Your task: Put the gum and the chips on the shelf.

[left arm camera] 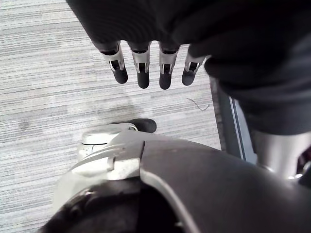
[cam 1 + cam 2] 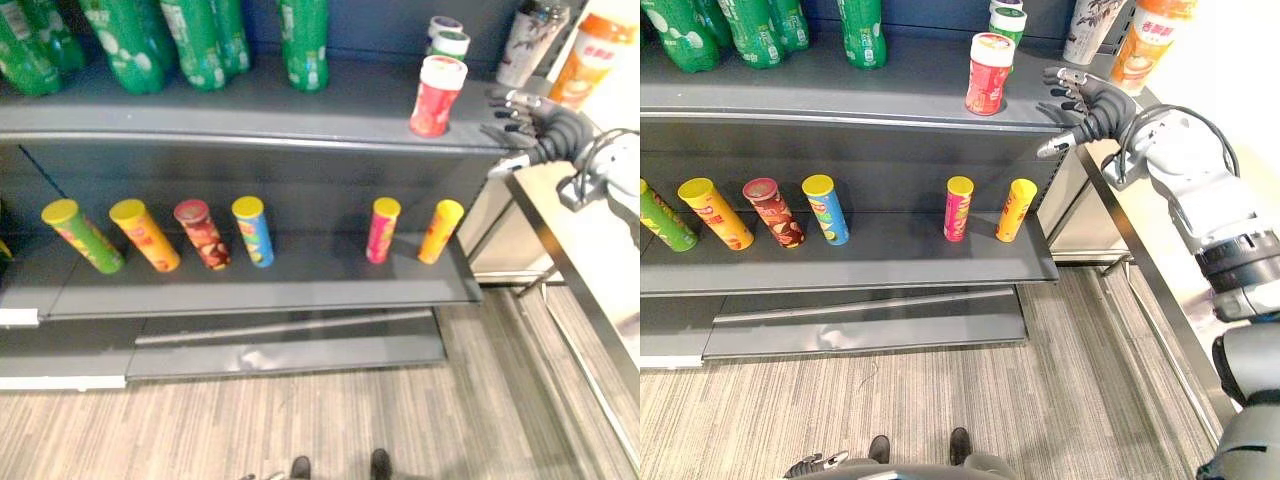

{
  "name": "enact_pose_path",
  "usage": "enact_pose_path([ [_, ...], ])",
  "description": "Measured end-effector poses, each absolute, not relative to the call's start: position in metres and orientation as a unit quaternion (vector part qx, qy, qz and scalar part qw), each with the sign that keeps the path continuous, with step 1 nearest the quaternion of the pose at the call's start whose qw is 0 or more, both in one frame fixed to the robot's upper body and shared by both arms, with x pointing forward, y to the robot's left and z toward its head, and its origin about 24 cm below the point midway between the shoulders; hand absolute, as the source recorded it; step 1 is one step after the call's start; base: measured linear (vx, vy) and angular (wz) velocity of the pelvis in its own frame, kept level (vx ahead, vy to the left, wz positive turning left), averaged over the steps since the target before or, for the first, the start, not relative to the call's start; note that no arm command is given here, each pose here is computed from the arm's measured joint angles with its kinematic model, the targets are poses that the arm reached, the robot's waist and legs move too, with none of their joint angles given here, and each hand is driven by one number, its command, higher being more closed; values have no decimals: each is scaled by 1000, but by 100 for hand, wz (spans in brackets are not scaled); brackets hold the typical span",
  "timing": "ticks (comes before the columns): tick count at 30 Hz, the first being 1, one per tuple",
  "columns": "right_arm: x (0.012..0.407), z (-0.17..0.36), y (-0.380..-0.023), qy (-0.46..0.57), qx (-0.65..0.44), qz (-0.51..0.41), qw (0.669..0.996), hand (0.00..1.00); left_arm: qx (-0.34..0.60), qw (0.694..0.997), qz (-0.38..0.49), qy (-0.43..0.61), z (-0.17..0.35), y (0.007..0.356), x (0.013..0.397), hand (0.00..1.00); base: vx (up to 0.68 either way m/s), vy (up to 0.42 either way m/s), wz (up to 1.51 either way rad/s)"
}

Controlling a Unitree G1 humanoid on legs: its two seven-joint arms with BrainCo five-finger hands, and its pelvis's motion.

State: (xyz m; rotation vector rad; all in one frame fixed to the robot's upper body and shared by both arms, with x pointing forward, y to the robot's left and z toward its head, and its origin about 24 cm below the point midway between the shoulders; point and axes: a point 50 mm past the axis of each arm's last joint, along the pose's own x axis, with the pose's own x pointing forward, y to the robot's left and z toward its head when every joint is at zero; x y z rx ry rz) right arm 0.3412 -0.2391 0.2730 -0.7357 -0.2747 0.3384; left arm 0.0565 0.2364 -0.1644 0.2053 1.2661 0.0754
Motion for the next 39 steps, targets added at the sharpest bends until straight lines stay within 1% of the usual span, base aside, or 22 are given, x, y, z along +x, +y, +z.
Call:
enact_pose_path([
  [4, 322, 266, -230, -168, -331, 201, 907, 0, 96, 798, 34, 595, -164, 239, 52, 0, 4, -1, -1],
  [8, 307, 265, -226, -207, -292, 215, 909, 0, 94, 793, 36, 601, -165, 239, 45, 0, 0, 0, 0],
  [13, 285, 257, -229, -250, -215, 213, 920, 0, 94, 786, 39, 610, -166, 239, 37, 0, -6, 0, -3],
  [17, 262, 232, -234, -245, -162, 210, 932, 0, 93, 783, 41, 614, -166, 238, 33, 0, -8, -1, -2],
  [19, 244, 204, -233, -219, -127, 217, 943, 0, 88, 780, 44, 617, -167, 237, 29, 0, 0, 0, 0],
  [23, 221, 161, -225, -179, -50, 223, 957, 0, 79, 777, 56, 622, -167, 239, 22, 0, 0, 0, 0],
  [25, 207, 130, -222, -148, 25, 192, 970, 0, 79, 776, 57, 624, -167, 239, 21, 0, -6, 1, -7],
  [28, 194, 104, -214, -129, 105, 147, 975, 0, 73, 774, 59, 626, -168, 236, 20, 0, -15, 4, -6],
  [30, 188, 92, -209, -117, 134, 123, 976, 0, 73, 774, 61, 626, -168, 235, 19, 0, -22, 5, -8],
  [32, 182, 77, -201, -91, 135, 114, 980, 0, 73, 774, 62, 626, -168, 235, 19, 0, -20, 6, -10],
  [35, 168, 25, -181, 29, 151, 118, 981, 0, 78, 771, 59, 629, -169, 235, 18, 0, -6, 2, -1],
  [38, 147, -9, -158, 121, 197, 133, 964, 0, 82, 772, 56, 628, -169, 232, 20, 0, 0, 0, 0],
  [39, 143, -12, -155, 132, 204, 137, 960, 0, 83, 771, 54, 629, -170, 231, 20, 0, 0, 0, 0],
])
